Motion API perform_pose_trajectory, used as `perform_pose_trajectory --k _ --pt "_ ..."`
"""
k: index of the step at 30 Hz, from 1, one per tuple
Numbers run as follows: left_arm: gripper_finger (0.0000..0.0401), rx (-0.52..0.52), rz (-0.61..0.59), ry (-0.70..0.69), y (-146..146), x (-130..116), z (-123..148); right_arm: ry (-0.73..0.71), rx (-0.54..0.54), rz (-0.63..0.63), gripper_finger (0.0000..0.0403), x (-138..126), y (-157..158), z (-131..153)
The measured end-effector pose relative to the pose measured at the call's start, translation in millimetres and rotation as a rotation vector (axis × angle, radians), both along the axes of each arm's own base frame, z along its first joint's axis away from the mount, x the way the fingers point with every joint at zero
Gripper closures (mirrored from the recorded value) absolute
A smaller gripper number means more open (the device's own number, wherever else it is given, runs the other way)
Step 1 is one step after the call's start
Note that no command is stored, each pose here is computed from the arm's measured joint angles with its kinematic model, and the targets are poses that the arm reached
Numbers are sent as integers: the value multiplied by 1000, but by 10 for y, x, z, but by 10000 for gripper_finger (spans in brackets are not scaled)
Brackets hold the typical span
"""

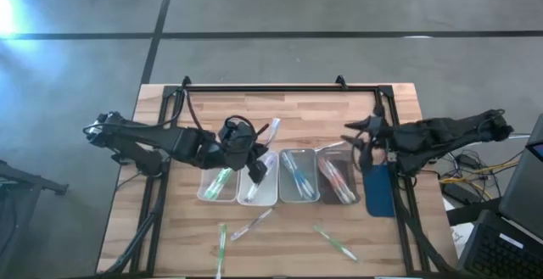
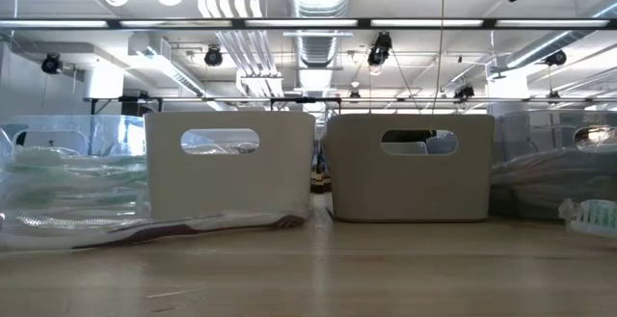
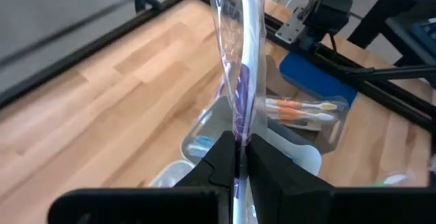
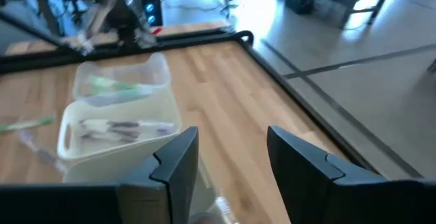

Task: Pick & Place Toothbrushes
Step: Put the purple toothbrush into the white bin

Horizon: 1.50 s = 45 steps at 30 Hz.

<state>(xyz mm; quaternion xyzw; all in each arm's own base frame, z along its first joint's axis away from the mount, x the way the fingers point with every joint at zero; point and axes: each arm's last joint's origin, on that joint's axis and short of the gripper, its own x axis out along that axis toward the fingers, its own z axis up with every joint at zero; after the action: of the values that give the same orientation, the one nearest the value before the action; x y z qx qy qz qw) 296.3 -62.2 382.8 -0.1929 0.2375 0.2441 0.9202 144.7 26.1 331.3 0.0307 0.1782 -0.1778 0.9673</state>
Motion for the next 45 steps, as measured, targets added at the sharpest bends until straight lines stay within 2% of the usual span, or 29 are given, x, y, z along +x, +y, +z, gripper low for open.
perform_pose_trajectory --k 6,10,17,30,40,45 --pt "376 -89 42 0 52 53 -56 -44 -30 -45 246 -188 -139 83" --pt "377 -143 68 76 101 172 -231 -45 -35 -58 255 -249 -178 90" --pt "378 -210 57 234 75 321 -540 46 -25 -74 270 -283 -189 0" --pt "375 -297 65 376 -19 530 -945 81 21 -93 300 -272 -185 -52" --pt "374 -332 90 455 -65 466 -1193 106 14 -94 328 -285 -187 -72" --pt "374 -405 83 473 -82 444 -1352 111 13 -94 339 -287 -188 -76"
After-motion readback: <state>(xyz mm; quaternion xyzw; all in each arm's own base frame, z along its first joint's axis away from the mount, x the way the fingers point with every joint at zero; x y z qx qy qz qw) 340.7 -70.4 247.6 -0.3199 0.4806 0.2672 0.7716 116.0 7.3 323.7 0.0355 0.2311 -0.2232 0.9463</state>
